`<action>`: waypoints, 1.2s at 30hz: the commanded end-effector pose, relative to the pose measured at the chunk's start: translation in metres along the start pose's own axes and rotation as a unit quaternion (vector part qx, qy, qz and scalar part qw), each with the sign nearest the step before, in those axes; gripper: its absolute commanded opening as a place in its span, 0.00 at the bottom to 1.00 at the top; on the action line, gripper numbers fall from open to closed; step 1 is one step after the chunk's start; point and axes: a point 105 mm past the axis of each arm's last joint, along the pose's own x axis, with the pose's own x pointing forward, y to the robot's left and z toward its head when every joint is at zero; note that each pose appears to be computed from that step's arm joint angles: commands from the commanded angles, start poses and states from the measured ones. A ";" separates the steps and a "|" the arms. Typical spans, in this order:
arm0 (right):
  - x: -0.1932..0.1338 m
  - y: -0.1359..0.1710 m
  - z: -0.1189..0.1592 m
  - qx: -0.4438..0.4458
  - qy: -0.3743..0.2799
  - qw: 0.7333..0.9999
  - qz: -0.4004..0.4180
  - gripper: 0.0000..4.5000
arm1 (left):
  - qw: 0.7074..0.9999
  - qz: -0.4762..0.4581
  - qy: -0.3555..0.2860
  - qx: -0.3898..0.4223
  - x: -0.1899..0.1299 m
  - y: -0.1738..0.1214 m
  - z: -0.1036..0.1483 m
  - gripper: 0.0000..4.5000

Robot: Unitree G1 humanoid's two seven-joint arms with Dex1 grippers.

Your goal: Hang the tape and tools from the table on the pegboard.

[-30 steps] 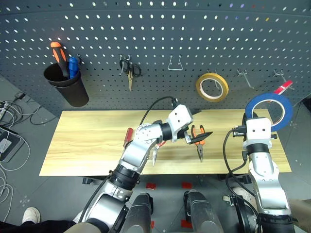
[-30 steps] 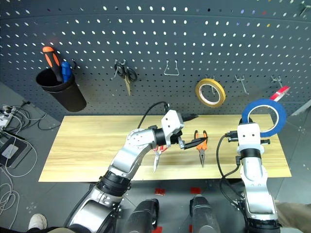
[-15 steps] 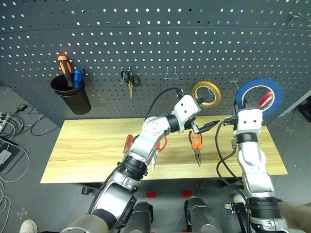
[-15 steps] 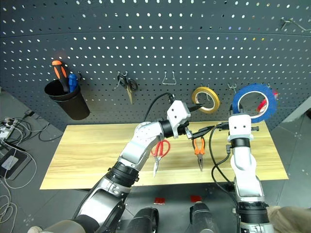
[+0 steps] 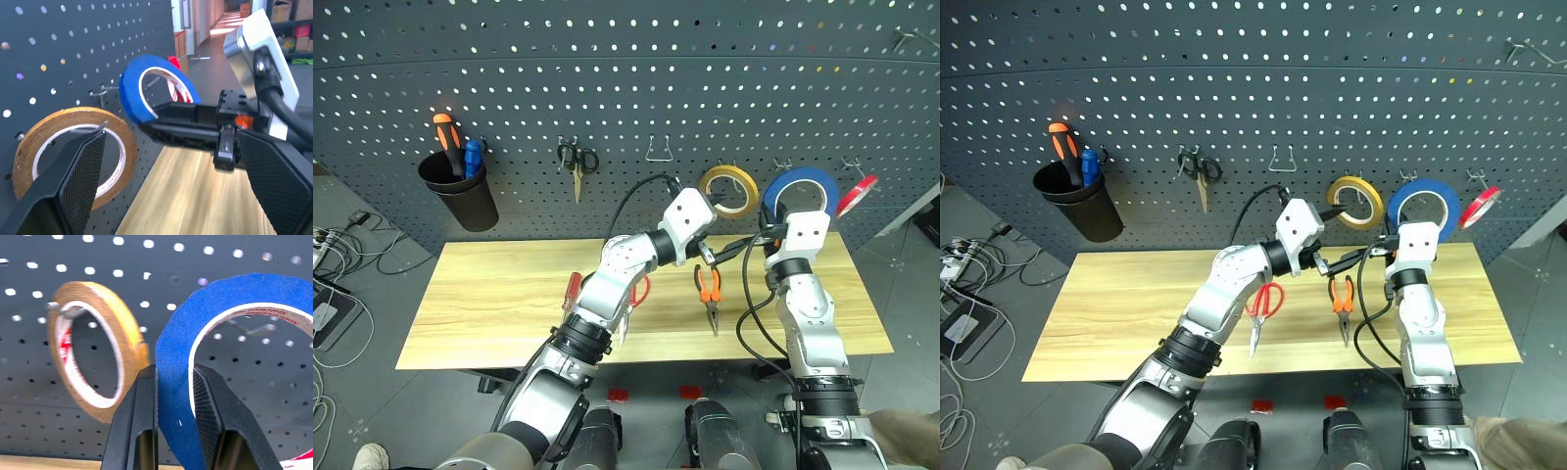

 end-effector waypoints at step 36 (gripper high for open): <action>-0.085 0.052 -0.074 0.052 0.344 0.936 0.049 0.99 | 0.984 0.063 0.162 -0.032 -0.106 -0.034 -0.076 1.00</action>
